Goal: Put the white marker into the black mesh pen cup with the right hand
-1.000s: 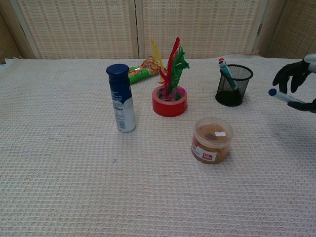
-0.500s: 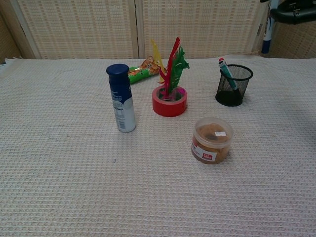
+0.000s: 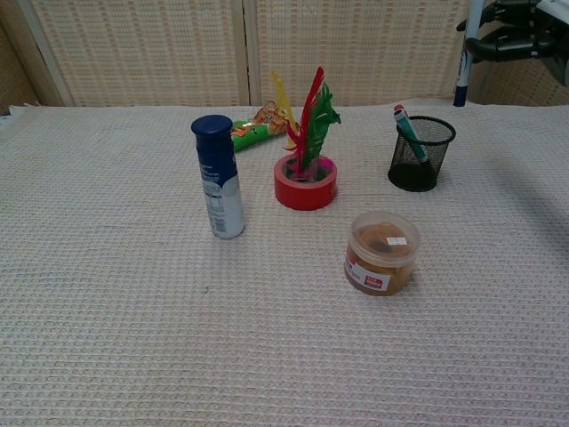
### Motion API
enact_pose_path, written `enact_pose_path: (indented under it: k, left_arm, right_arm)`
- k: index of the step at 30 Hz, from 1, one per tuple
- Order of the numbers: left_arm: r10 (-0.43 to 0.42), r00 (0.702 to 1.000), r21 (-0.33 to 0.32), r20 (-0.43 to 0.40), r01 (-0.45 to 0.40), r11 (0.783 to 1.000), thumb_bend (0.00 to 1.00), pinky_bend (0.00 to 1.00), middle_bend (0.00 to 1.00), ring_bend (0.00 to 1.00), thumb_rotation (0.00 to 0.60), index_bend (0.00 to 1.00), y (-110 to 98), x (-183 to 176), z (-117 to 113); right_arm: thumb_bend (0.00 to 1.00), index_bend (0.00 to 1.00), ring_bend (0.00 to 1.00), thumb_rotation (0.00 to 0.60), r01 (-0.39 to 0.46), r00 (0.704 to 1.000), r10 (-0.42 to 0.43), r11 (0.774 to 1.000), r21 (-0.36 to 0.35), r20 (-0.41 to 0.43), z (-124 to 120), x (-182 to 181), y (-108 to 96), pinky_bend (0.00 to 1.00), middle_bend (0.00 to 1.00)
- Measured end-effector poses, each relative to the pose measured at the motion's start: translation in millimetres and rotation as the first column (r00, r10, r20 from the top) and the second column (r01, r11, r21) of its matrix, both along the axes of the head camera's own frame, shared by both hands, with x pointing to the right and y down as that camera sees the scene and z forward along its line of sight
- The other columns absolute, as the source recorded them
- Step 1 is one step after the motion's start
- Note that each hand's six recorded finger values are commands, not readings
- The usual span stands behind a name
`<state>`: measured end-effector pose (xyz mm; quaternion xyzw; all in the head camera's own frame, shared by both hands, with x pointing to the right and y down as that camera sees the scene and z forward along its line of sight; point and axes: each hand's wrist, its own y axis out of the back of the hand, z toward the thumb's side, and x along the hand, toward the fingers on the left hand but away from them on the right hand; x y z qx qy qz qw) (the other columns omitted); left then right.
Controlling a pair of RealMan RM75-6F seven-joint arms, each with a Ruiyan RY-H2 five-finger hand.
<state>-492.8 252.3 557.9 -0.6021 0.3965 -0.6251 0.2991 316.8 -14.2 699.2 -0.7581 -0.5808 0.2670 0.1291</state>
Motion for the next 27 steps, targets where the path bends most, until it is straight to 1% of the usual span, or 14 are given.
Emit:
enact_pose_path:
  k: [6,9,13,19,27]
  left_arm:
    - [-0.013,1.000,-0.004,0.003,0.013,1.000,0.42,0.28,0.01,0.00,0.600,0.19,-0.8,-4.0,1.7]
    - [-0.021,1.000,-0.007,0.002,0.021,1.000,0.42,0.28,0.01,0.00,0.600,0.19,-1.1,-6.0,2.5]
    - [-0.029,1.000,-0.009,0.000,0.029,1.000,0.42,0.28,0.01,0.00,0.600,0.19,-1.4,-8.5,3.1]
    - [-0.039,0.999,-0.014,0.000,0.039,0.999,0.42,0.28,0.01,0.00,0.600,0.19,-1.7,-11.9,4.3]
    - [-0.042,0.999,-0.023,0.000,0.042,0.999,0.42,0.28,0.01,0.00,0.600,0.19,-1.5,-13.2,6.5]
  right_arm:
    - [0.38,0.61,0.42,0.600,0.000,1.000,-0.001,0.998,-0.062,-0.010,22.3,-6.0,6.0,0.36,0.28]
    - [0.38,0.61,0.42,0.600,0.003,1.000,-0.004,0.996,-0.085,-0.010,29.7,-10.0,7.8,0.36,0.28]
    - [0.38,0.61,0.42,0.600,0.004,1.000,-0.005,0.994,-0.106,-0.006,35.9,-14.9,8.4,0.36,0.28]
    - [0.38,0.61,0.42,0.600,0.009,1.000,-0.012,0.991,-0.132,-0.023,44.2,-17.7,12.3,0.36,0.28]
    - [0.39,0.61,0.42,0.600,-0.002,0.999,-0.004,0.987,-0.158,-0.039,51.4,-12.9,18.9,0.36,0.28]
